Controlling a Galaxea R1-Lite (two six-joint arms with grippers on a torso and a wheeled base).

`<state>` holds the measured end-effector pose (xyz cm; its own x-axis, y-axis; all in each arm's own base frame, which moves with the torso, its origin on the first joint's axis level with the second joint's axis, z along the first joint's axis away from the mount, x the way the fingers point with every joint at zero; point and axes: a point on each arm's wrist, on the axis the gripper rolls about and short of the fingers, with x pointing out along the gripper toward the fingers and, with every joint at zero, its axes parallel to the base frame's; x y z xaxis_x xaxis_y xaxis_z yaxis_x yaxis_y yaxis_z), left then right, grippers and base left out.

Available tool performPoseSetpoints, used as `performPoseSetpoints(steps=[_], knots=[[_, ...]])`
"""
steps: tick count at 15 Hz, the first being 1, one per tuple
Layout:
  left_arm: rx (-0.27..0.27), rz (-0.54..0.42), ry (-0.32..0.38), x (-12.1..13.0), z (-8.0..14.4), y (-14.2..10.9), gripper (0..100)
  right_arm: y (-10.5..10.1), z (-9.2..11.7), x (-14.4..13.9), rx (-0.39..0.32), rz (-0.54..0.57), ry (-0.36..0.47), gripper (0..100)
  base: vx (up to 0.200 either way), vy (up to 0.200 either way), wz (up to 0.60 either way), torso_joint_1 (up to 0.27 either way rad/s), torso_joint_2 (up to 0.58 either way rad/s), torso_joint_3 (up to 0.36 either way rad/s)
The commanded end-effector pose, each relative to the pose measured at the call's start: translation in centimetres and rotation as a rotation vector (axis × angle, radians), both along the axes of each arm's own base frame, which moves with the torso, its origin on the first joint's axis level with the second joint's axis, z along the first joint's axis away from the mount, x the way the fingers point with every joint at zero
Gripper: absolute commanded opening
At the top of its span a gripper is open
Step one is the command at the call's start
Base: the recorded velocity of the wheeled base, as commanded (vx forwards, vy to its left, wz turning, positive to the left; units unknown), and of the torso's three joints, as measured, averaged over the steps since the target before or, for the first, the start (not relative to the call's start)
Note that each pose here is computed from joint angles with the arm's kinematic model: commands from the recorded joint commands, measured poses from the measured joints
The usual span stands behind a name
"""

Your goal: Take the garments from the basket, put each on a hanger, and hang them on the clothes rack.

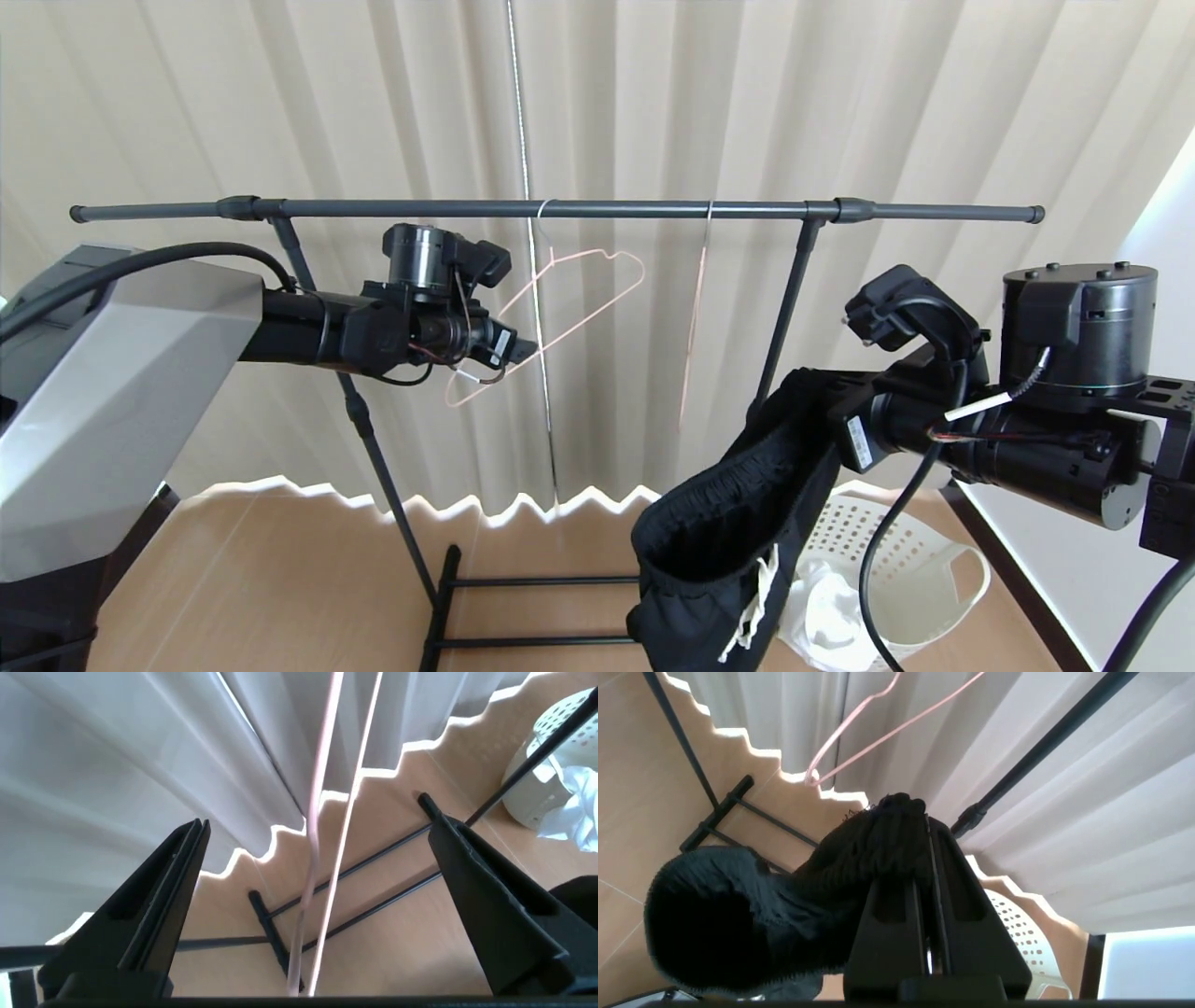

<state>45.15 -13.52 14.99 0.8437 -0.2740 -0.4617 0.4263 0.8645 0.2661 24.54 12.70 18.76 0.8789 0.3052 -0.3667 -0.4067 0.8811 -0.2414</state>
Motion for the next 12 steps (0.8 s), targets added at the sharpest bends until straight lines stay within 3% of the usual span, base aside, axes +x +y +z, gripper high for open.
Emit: performPoseSetpoints(steps=[1, 12], knots=[[0.002, 0.000, 0.006, 0.9, -1.1, -0.3, 100, 0.0, 0.0, 0.0, 0.000, 0.000, -0.001, 0, 0.000, 0.000, 0.00, 0.000, 0.00, 0.000], [-0.008, 0.005, -0.017, 2.0, -2.4, -0.6, 100, 0.0, 0.0, 0.0, -0.001, 0.000, 0.001, 0, 0.000, 0.000, 0.00, 0.000, 0.00, 0.000]])
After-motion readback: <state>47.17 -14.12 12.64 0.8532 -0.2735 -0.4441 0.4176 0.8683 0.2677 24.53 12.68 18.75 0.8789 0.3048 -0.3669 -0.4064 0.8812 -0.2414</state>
